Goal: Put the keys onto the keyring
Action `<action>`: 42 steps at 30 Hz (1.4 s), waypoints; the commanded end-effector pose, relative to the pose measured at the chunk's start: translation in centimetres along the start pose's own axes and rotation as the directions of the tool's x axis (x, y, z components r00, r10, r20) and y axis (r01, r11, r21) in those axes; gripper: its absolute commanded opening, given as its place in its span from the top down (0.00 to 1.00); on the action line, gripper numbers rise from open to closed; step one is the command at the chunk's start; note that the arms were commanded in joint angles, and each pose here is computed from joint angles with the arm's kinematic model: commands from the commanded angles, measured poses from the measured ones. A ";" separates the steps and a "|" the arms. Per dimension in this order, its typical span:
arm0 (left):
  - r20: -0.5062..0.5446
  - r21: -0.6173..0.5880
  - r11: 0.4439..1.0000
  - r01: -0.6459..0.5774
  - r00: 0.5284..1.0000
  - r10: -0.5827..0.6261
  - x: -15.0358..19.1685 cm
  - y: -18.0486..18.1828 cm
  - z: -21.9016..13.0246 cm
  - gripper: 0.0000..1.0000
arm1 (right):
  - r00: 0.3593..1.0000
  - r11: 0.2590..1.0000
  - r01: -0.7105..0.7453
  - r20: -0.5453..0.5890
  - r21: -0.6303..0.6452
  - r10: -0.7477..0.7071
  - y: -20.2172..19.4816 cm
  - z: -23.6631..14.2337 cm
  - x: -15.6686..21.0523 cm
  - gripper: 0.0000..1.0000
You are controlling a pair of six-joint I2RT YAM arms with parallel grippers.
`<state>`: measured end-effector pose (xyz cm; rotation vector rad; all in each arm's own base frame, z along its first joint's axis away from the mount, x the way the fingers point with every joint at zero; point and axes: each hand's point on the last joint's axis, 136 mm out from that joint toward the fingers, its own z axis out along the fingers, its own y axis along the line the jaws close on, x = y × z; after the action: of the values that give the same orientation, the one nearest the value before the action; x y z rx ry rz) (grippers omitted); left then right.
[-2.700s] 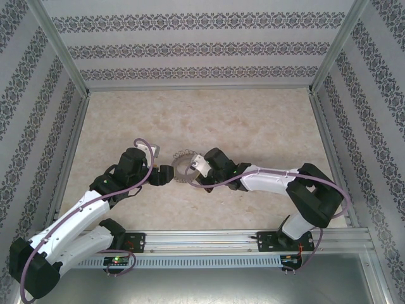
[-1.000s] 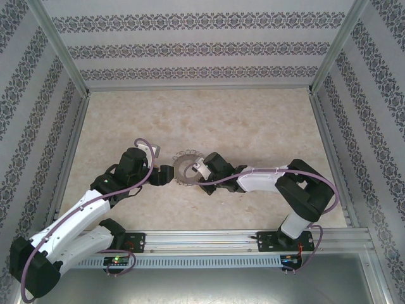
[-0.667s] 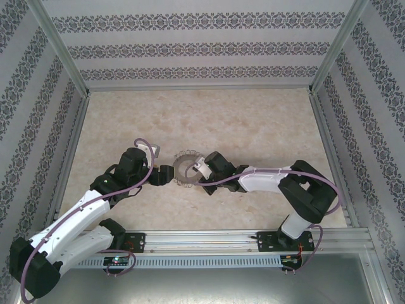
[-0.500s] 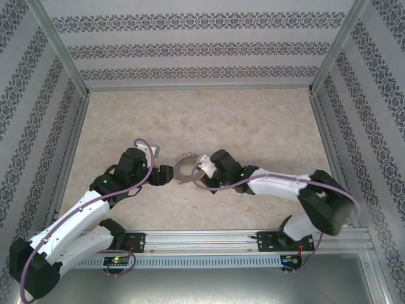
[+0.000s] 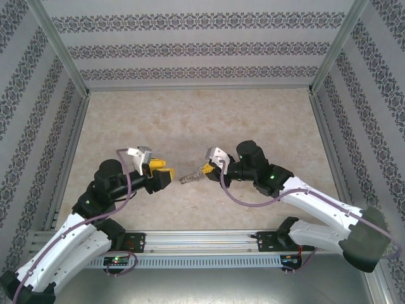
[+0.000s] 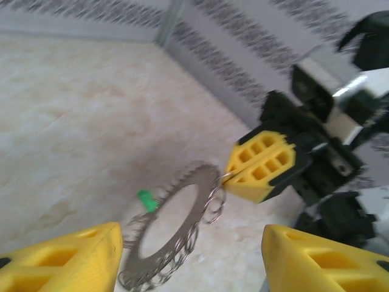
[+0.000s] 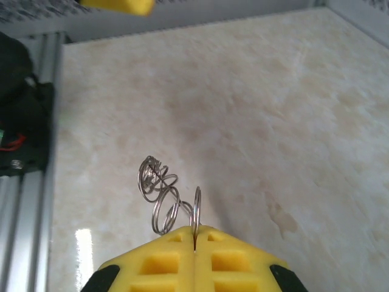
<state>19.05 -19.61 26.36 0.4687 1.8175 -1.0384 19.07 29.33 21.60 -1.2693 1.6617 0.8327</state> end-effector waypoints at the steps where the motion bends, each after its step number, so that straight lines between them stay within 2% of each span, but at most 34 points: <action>1: 0.092 0.178 0.981 -0.078 0.994 0.063 -2.1 -3.7 -0.5 0.37 | 0.982 0.986 0.115 0.162 -0.124 -0.094 2.8 -2.1 -4.8 1.00; 7: 0.092 0.246 0.951 -0.189 0.981 0.171 -3.2 -6.0 -0.3 0.39 | 0.966 0.972 0.159 0.233 -0.173 -0.116 4.1 -3.0 -6.3 1.00; 18: 0.023 0.364 0.865 -0.344 0.932 0.361 -0.8 -8.5 2.4 0.55 | 0.942 0.941 0.230 0.299 -0.246 -0.152 6.3 -4.3 -7.5 1.00; 29: -0.003 0.383 0.842 -0.381 0.911 0.413 -0.2 -9.1 3.6 0.68 | 0.945 0.927 0.243 0.285 -0.285 -0.160 7.2 -4.2 -6.9 1.00; 33: -0.010 0.390 0.839 -0.380 0.909 0.417 0.1 -9.2 3.7 0.77 | 0.942 0.925 0.251 0.292 -0.286 -0.166 7.4 -4.3 -7.0 1.00; 42: -0.050 0.424 0.823 -0.378 0.897 0.438 1.0 -9.5 4.0 0.79 | 0.942 0.924 0.255 0.290 -0.286 -0.170 7.5 -4.2 -7.1 1.00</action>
<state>14.88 -27.86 28.17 1.1085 1.5557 -1.0896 12.65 30.01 27.23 -1.4375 1.3117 1.1007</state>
